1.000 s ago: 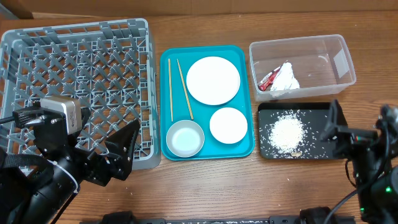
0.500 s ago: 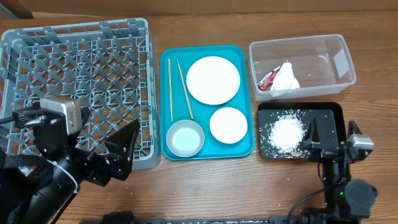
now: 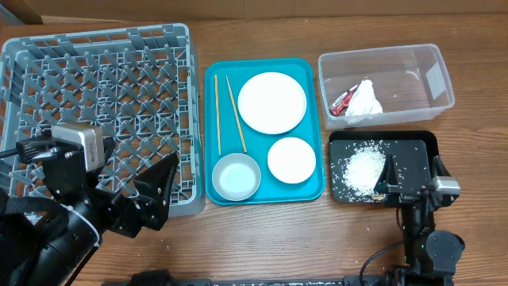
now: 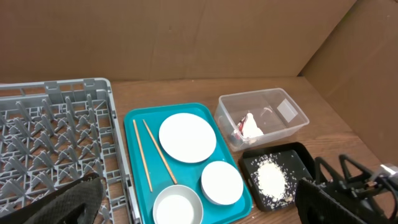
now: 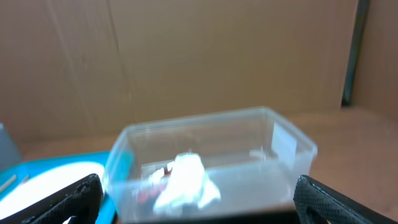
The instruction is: Sort waste into correct bins and load items into the dishwasher
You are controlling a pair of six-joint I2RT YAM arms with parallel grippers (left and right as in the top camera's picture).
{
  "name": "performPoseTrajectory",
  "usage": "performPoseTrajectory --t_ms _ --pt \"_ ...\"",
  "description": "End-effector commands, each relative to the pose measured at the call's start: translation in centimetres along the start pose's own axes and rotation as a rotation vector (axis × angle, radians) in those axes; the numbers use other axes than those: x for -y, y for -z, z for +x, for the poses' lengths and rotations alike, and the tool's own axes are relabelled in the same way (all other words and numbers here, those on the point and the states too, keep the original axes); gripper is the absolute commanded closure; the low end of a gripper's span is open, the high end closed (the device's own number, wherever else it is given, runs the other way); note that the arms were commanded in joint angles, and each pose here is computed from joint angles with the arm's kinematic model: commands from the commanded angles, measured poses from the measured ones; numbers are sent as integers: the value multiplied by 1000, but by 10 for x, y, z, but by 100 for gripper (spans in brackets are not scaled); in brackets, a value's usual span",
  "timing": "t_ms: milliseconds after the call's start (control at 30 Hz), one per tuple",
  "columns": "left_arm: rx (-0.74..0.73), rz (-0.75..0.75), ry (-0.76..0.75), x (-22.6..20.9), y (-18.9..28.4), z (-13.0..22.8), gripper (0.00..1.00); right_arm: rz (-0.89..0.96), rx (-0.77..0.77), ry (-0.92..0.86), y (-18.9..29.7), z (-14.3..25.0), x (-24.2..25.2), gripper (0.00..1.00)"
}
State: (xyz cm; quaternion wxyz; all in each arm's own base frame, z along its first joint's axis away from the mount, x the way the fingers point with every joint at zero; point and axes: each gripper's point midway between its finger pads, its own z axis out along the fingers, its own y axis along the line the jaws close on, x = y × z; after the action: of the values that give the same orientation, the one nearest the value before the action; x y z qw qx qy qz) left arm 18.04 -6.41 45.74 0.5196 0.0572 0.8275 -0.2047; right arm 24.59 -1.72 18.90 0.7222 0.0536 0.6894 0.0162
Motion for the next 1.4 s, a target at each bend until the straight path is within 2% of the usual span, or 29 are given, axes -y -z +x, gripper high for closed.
performPoseTrajectory --t_ms 0,500,633,700,767,867,933,967,1033,1100,1167,1267,1367 --pt "5 5 -25 2 1 -2 0 11 -74 -1 1 21 3 0" --pt "5 9 -20 3 1 -2 0 17 -72 0 1 20 4 0" --pt "-11 141 98 25 3 0 0 16 -72 0 1 20 4 0" --pt "8 151 148 22 -6 -9 0 16 -72 0 1 20 4 0" --pt "-39 144 207 11 -25 -3 0 16 -72 0 1 20 4 0" --pt "-201 147 319 -7 -68 29 0 16 -72 0 1 20 4 0" --pt "-346 191 395 -8 -97 60 5 17 -72 0 1 20 4 0" --pt "-436 194 421 -11 -117 81 11 17 -72 0 1 20 4 0" --pt "-612 129 418 -17 -155 126 11 17 -72 0 1 20 4 0" --pt "-738 30 368 -19 -183 160 16 16 -72 0 1 20 4 0" --pt "-804 -49 272 -13 -208 183 18 16 -72 0 1 20 4 0" --pt "-809 -212 82 -15 -252 210 16 16 -72 0 1 20 4 0" --pt "-844 -278 -15 -13 -289 243 21 17 -72 0 1 20 4 0"
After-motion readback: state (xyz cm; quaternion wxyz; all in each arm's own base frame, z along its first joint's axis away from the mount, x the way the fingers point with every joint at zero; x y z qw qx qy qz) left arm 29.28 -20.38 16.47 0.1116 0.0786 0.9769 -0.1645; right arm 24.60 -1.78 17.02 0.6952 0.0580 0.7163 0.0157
